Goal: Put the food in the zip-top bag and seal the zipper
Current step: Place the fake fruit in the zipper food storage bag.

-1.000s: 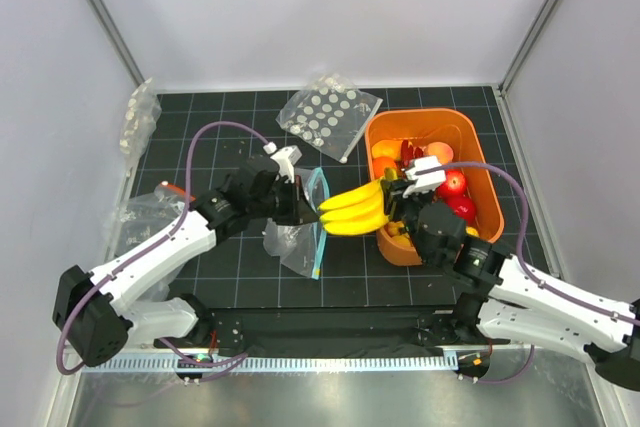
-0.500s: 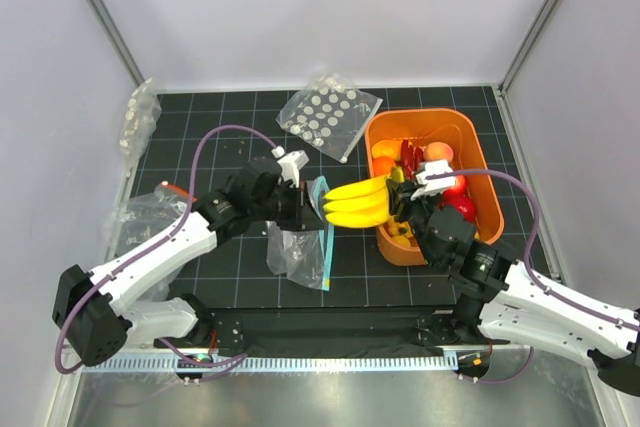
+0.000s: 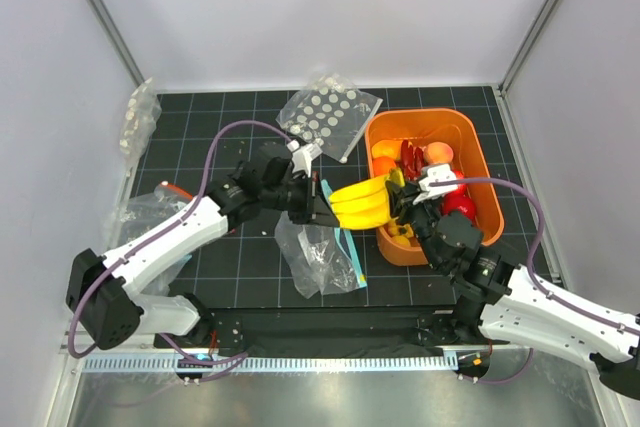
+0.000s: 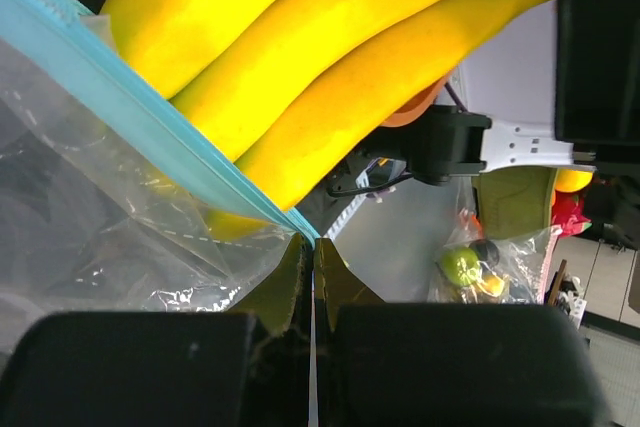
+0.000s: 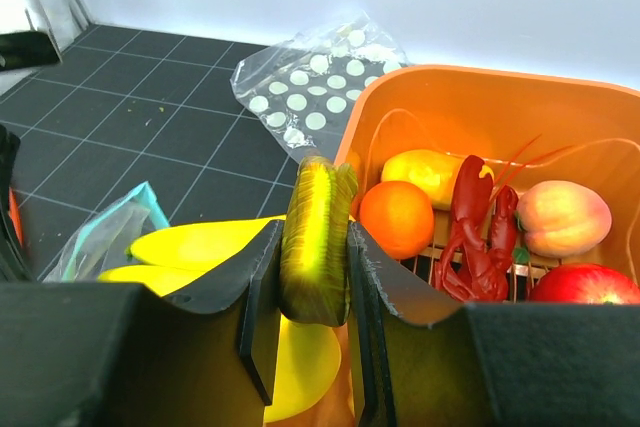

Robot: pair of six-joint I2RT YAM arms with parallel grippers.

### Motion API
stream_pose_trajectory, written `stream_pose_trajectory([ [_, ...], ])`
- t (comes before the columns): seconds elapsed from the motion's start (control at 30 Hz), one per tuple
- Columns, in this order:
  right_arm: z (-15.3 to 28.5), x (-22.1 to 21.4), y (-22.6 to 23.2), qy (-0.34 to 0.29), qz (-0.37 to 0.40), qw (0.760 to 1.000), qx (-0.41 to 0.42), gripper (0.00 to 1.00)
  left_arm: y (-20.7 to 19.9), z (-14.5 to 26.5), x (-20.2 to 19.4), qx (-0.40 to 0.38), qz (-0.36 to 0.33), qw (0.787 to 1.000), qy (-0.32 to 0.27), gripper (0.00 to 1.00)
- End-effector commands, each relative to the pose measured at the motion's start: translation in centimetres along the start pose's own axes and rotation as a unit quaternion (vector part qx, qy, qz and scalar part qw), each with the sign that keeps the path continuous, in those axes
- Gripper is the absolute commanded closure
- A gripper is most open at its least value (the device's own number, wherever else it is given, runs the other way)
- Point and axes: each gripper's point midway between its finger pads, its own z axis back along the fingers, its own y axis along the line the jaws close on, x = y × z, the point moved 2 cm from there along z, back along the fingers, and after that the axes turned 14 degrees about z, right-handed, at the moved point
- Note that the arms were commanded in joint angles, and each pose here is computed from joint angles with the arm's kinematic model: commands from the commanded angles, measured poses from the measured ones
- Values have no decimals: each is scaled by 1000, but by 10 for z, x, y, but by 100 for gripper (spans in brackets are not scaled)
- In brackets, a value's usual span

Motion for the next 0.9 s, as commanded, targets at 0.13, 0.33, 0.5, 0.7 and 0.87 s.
stream_pose_trajectory([
  [0.13,7,26,19,-58,-35,995,75,99,-45,35,12,-18,-42,998,-31,100],
  [0.33,24,40,39,-105,-39,979,167,99,-28,30,32,43,-52,995,-77,100],
  [0.5,25,40,53,-106,-31,973,204,99,-23,24,40,50,-87,991,-86,100],
  [0.7,31,44,57,-120,-34,966,225,99,-21,19,32,21,-102,992,-74,100],
  [0.87,31,41,65,-118,-40,962,242,99,-38,13,12,-83,-114,990,-30,100],
])
